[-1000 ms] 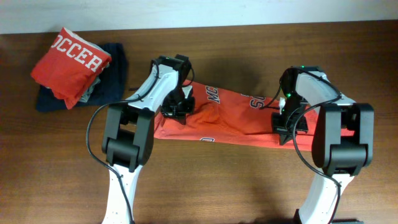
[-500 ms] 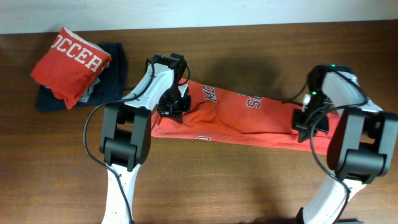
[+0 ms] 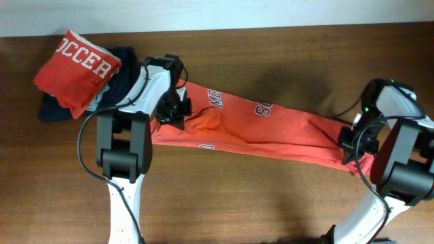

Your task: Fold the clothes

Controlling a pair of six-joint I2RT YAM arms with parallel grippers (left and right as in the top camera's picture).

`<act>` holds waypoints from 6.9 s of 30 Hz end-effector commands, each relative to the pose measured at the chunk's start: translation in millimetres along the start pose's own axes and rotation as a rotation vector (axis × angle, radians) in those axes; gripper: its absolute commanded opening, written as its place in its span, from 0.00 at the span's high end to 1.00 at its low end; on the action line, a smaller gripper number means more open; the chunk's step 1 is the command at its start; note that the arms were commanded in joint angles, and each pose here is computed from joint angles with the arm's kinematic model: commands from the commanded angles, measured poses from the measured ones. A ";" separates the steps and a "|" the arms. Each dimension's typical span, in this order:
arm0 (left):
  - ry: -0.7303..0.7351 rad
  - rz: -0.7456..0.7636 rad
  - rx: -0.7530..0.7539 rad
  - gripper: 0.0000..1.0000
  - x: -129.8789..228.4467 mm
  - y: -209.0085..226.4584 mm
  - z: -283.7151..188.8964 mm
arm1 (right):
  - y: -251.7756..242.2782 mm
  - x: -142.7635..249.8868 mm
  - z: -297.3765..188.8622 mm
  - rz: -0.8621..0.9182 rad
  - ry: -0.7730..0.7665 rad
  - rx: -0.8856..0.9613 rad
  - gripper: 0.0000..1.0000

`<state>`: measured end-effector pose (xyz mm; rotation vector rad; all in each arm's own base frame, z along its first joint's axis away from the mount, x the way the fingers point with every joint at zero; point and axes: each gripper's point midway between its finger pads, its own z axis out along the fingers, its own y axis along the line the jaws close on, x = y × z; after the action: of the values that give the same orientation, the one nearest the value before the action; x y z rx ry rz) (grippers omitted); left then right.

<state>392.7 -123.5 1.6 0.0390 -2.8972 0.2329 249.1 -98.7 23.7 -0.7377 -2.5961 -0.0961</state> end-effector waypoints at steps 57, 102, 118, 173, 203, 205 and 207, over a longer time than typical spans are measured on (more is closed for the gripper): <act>-0.394 0.067 0.040 0.37 -66.9 -36.8 -141.0 | -31.7 -69.4 11.3 0.032 -0.281 -0.394 0.48; -0.405 -0.109 -0.097 0.37 -75.6 58.3 -153.8 | -124.5 -113.0 -74.2 0.170 -0.513 -0.186 0.96; -0.419 -0.125 -0.169 0.37 -76.7 72.2 -156.5 | -82.9 -74.4 -180.2 0.120 -0.527 -0.306 0.96; -0.474 -0.120 -0.159 0.36 -89.2 69.5 -161.7 | 256.8 45.0 -131.6 -0.576 -0.419 -0.120 0.96; -0.408 0.195 0.195 1.00 -65.5 -64.6 -152.9 | 218.2 -20.0 -168.7 -0.530 -0.541 -0.300 0.16; -0.392 0.241 0.204 1.00 -56.8 -87.8 -147.5 | 194.1 -31.7 -171.0 -0.467 -0.531 -0.304 0.12; -0.366 0.299 0.243 1.00 -45.0 -112.9 -142.8 | 174.3 -41.1 -173.9 -0.414 -0.529 -0.311 0.12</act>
<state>492.1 -159.7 130.3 -0.1359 -3.2659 0.5096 437.0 26.8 139.1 -0.2486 -3.2251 -0.5028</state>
